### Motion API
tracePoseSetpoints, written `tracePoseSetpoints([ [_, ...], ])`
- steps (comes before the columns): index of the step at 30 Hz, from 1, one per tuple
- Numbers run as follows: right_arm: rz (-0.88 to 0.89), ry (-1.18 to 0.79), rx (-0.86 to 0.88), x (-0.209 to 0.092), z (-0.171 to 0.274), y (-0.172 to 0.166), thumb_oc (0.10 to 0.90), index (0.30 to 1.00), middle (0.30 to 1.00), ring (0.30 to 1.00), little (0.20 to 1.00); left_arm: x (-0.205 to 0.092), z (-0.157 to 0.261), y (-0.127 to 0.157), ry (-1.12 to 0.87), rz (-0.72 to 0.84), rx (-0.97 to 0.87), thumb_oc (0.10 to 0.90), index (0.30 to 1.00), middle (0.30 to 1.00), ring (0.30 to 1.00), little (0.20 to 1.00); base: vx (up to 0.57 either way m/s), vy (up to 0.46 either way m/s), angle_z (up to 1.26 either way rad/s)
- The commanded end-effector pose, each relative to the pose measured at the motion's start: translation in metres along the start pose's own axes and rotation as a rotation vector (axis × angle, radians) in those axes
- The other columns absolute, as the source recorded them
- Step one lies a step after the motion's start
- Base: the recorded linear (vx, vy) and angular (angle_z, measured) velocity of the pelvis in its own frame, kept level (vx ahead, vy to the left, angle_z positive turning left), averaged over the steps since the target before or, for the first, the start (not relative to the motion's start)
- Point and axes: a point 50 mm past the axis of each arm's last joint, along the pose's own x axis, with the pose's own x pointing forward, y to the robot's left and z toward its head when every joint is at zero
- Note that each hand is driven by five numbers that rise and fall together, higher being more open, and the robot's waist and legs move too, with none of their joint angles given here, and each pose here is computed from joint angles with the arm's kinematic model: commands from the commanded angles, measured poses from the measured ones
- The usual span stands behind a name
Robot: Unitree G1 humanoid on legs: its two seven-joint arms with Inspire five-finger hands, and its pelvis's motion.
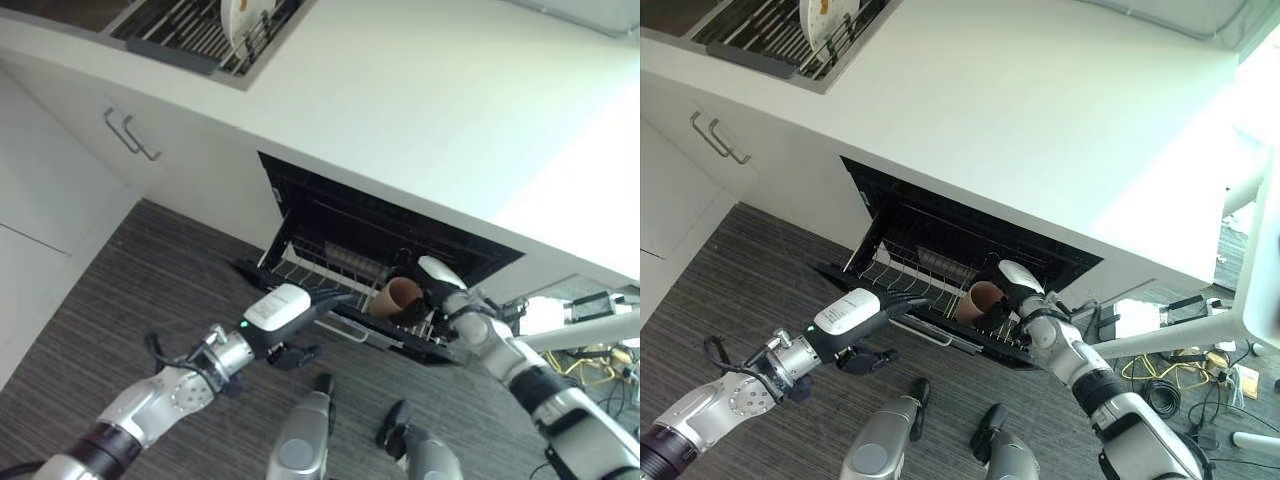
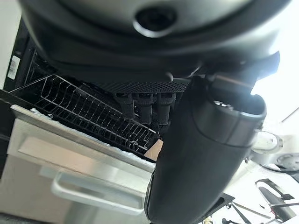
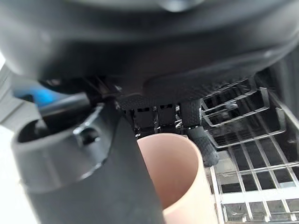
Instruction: Place the dishes in the dishwasher.
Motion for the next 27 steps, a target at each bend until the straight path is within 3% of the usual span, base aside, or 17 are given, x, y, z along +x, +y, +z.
tracePoseSetpoints([
  [1,0.055,-0.072,-0.038,0.002,0.012,0.002,0.4,0.3,0.3,0.3,0.3,0.012,0.031,0.034,-0.201,0.145,0.008,0.8,0.9,0.9,0.9,0.9,-0.04,-0.025,0.02],
  [3,0.061,-0.075,-0.04,0.004,0.014,0.002,0.8,0.9,0.9,0.9,0.9,0.014,0.031,0.036,-0.207,0.147,0.015,0.8,0.9,0.9,0.9,0.9,-0.03,-0.01,0.08],
  [10,0.123,-0.078,0.089,0.008,0.018,0.004,0.8,0.9,0.9,0.9,0.9,0.017,0.032,0.038,-0.22,0.158,0.027,0.8,0.9,0.9,0.9,0.9,-0.01,0.001,0.03],
  [20,0.073,-0.074,0.275,0.002,0.014,0.002,0.8,0.9,0.9,0.9,0.9,0.013,0.032,0.036,-0.203,0.163,0.023,0.8,0.9,0.9,0.9,0.9,0.0,-0.002,0.0],
  [27,0.07,-0.101,0.228,-0.013,0.01,0.009,0.8,0.9,0.9,0.9,0.9,0.007,0.029,0.034,-0.165,0.183,0.022,0.8,0.9,0.9,0.9,0.9,0.0,0.001,-0.03],
])
